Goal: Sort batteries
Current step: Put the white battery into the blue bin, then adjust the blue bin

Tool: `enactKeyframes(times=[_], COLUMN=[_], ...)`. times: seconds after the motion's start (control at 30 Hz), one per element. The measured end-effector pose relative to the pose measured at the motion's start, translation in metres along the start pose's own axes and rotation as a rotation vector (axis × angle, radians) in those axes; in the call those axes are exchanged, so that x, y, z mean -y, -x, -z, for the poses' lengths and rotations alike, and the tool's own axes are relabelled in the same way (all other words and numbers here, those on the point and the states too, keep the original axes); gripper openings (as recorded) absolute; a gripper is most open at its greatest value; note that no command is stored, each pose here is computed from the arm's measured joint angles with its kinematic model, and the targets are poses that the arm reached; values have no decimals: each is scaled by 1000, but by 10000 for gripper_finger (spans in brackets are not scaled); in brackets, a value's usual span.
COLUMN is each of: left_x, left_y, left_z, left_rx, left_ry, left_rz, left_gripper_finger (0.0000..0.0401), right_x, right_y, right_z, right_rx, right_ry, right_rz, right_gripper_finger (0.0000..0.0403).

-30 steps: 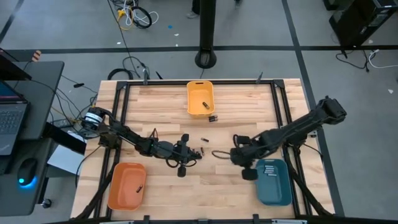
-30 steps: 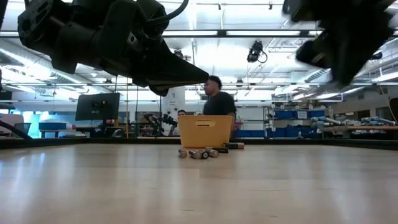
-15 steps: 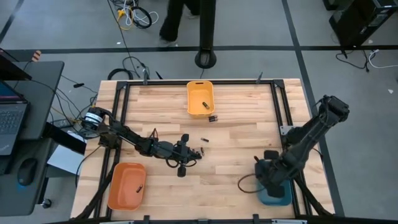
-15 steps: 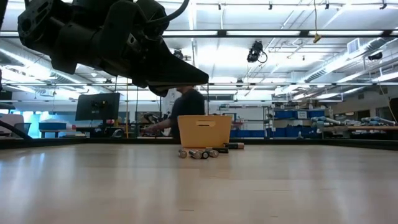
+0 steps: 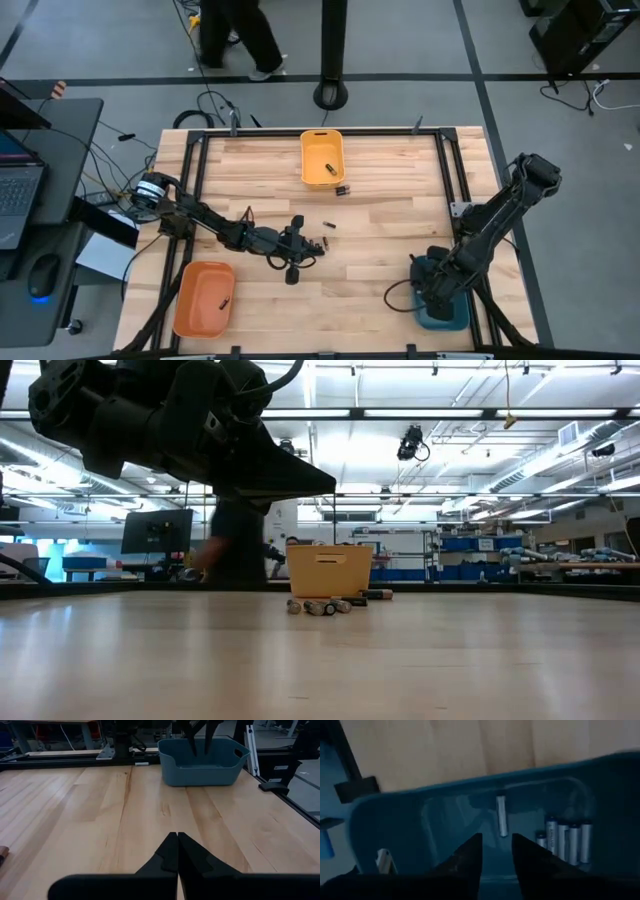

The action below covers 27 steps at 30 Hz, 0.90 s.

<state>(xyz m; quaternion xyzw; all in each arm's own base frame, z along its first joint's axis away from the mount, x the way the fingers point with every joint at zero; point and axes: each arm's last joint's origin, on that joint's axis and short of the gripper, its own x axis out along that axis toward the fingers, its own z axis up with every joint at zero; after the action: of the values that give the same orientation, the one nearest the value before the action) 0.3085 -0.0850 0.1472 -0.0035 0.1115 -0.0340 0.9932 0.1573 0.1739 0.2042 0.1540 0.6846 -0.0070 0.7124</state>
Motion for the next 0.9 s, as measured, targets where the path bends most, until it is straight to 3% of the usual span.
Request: enactKeyframes(times=[0.13,0.4,0.6,0.9], left_x=[0,0,0,0], left_y=[0,0,0,0], left_z=[0,0,0,1], left_rx=[0,0,0,-9], left_ry=[0,0,0,-2], left_rz=[0,0,0,-1], left_gripper_finger=[6,6,6,6], right_x=[4,36,52,60], right_y=[11,37,24,24], right_z=[-5,-20,-35,-47], right_rx=[-1,1,-45,-64], right_ry=[5,-13,32,51], right_rz=[60,382,323,245], right_gripper_finger=[143,153,124,50])
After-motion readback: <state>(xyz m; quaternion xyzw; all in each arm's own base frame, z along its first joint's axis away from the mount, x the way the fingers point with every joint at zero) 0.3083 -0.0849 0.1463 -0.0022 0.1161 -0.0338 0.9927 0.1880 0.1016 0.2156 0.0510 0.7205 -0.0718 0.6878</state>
